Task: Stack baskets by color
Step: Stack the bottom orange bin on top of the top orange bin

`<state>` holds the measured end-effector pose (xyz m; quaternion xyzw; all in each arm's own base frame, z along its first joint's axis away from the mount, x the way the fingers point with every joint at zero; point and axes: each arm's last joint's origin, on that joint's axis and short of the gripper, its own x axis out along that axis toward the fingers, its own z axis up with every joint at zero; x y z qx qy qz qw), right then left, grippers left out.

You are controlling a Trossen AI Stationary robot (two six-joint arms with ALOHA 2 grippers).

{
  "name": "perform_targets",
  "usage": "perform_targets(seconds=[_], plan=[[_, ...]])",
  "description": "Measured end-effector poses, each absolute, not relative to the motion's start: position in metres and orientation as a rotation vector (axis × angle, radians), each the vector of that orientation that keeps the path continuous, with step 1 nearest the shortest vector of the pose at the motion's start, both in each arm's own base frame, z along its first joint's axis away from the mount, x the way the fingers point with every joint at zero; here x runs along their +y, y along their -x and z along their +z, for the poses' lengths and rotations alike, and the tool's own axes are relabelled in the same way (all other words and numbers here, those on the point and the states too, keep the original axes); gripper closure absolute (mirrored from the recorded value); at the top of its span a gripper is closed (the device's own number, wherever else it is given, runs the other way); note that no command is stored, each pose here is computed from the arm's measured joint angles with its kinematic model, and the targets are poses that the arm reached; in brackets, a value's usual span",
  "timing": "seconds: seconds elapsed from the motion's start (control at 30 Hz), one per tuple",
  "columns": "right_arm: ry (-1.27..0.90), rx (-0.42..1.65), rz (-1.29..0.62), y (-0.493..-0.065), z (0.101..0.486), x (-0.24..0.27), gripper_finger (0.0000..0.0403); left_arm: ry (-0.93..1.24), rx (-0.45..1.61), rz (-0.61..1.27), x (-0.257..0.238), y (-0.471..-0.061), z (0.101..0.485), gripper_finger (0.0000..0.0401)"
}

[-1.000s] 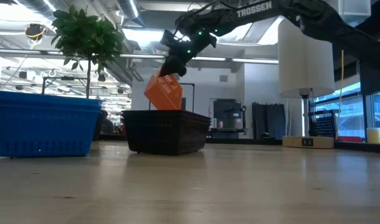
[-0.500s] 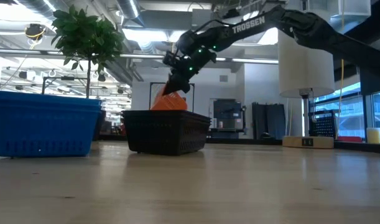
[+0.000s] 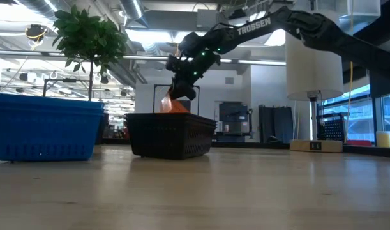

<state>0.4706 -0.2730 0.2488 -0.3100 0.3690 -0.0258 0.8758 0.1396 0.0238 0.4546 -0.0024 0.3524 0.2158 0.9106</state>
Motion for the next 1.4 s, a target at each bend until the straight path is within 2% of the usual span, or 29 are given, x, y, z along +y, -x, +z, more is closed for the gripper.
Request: perform_targets(seconds=[0.13, 0.43, 0.57, 0.77, 0.87, 1.07, 1.4], plan=[[0.679, 0.788, -0.097, -0.475, 0.255, -0.267, 0.0299, 0.004, 0.731, 0.445, 0.024, -0.139, 0.454, 0.0397], [0.677, 0.812, -0.084, -0.472, 0.267, -0.253, 0.0296, 0.004, 0.738, 0.445, 0.024, -0.139, 0.454, 0.0397], [0.565, 0.8, -0.075, -0.468, 0.28, -0.242, 0.0296, 0.001, 0.766, 0.445, 0.024, -0.137, 0.452, 0.0397], [0.378, 0.639, 0.085, -0.471, 0.287, -0.233, 0.0297, 0.005, 0.771, 0.447, 0.023, -0.137, 0.451, 0.0397], [0.328, 0.644, 0.065, -0.477, 0.274, -0.237, 0.0315, 0.005, 0.771, 0.447, 0.023, -0.137, 0.452, 0.0397], [0.307, 0.676, 0.069, -0.48, 0.26, -0.239, 0.0393, 0.006, 0.771, 0.447, 0.023, -0.137, 0.451, 0.0397], [0.221, 0.853, 0.136, -0.467, 0.246, -0.233, 0.0399, 0.007, 0.772, 0.444, 0.023, -0.137, 0.451, 0.0397]])
